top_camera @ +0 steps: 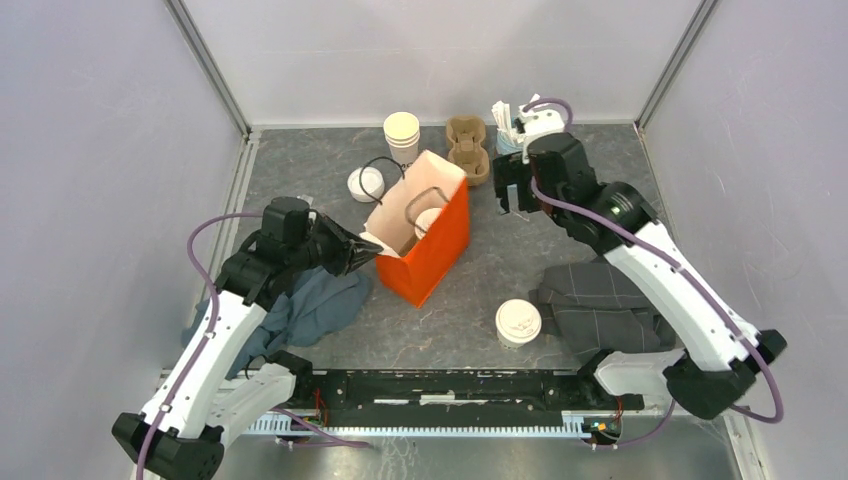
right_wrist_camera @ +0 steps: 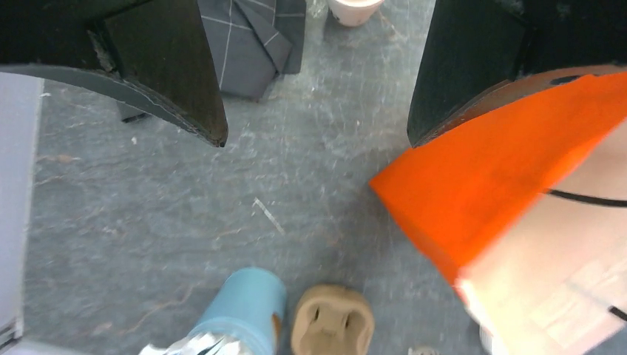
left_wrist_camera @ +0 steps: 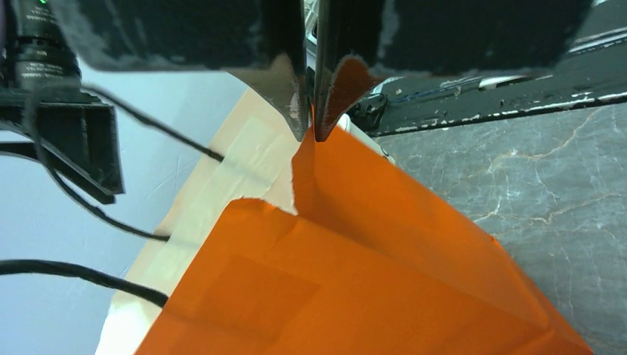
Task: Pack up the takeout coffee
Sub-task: Adjust the takeout bag at the center of the board.
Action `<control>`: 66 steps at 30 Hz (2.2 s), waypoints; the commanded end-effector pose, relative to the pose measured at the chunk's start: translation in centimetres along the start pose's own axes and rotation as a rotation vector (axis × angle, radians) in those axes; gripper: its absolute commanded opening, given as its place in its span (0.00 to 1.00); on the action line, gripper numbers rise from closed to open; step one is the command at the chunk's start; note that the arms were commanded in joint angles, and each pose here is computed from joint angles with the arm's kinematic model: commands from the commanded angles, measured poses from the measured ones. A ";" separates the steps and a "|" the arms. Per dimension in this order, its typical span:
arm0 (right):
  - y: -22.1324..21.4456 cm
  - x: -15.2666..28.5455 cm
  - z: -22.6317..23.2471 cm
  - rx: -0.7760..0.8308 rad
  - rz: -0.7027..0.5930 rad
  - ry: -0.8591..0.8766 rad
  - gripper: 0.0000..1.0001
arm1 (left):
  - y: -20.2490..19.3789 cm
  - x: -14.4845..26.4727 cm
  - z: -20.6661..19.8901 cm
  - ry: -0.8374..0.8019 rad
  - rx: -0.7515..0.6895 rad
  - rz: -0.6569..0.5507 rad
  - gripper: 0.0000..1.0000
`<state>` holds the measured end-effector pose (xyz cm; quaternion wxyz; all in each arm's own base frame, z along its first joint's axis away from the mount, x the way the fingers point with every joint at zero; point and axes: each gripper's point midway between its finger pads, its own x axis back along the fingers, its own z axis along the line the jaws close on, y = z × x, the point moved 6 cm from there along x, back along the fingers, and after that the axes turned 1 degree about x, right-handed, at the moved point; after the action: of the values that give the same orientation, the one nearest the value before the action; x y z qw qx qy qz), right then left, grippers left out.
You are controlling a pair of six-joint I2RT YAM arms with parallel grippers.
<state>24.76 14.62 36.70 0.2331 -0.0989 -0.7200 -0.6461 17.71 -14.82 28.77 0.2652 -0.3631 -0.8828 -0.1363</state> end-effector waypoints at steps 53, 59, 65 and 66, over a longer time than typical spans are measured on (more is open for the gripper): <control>-11.2 -18.5 8.5 -0.204 0.444 0.372 0.98 | -2.7 -11.3 5.8 0.156 -0.223 0.195 0.35; -10.0 -19.3 7.8 -0.112 0.411 0.428 0.98 | -4.5 -10.8 5.5 0.148 -0.231 0.220 0.36; -10.4 -19.3 2.5 -0.092 0.476 0.343 0.98 | -2.2 -7.5 5.2 0.158 -0.261 0.085 0.41; -10.3 -18.9 1.7 -0.067 0.476 0.320 0.98 | -1.5 -7.0 5.2 0.165 -0.268 0.065 0.42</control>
<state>35.74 21.02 16.98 0.4997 -0.1649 -0.5773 -0.6244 18.27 -19.99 18.41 0.3004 -0.4599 -0.7942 -0.2599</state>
